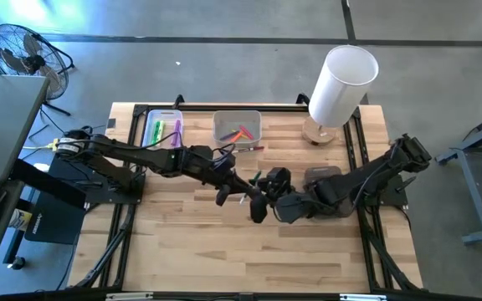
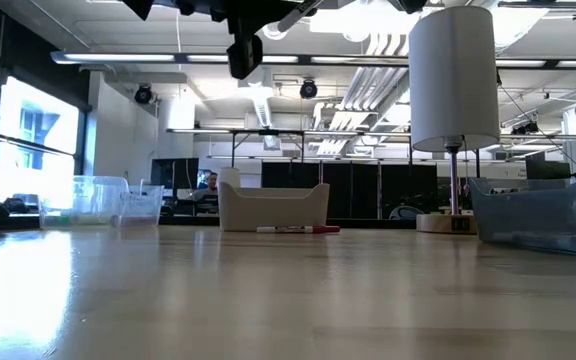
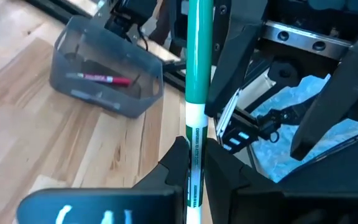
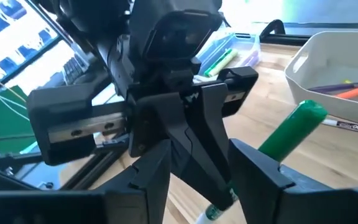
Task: Pick & Place Markers
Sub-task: Put the green marker into the black bin
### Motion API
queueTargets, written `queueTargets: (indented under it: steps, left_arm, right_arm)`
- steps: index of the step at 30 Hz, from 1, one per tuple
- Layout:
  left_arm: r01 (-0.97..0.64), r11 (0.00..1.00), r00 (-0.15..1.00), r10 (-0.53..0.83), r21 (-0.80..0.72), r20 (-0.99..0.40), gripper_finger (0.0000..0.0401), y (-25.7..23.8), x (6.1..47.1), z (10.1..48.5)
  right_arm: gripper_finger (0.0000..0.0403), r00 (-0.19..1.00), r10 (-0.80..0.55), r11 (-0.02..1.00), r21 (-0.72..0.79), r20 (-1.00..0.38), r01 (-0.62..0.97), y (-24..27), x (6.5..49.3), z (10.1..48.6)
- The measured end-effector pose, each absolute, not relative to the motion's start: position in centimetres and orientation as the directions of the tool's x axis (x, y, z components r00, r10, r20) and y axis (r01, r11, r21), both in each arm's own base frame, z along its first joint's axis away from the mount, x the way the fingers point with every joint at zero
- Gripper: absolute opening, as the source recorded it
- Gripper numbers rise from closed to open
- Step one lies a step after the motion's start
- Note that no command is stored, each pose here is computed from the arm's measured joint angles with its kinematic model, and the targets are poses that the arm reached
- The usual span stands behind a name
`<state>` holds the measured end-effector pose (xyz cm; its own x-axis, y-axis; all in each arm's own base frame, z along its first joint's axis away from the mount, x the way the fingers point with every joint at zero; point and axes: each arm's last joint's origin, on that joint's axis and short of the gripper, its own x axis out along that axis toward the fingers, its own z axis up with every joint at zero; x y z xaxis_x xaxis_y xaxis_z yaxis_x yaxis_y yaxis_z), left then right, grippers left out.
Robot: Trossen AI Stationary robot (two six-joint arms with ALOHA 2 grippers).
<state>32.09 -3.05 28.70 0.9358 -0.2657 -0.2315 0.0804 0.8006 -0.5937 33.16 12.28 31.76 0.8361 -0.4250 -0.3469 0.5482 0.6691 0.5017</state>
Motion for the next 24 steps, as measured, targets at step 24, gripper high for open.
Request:
queueTargets:
  steps: [24]
  left_arm:
    - [0.081,0.769,0.967,-0.215,-0.634,-0.137,0.0022,0.2,32.3,29.7]
  right_arm:
    - [0.0114,0.855,-0.358,0.658,0.549,-0.375,0.516,10.8,29.5,35.1]
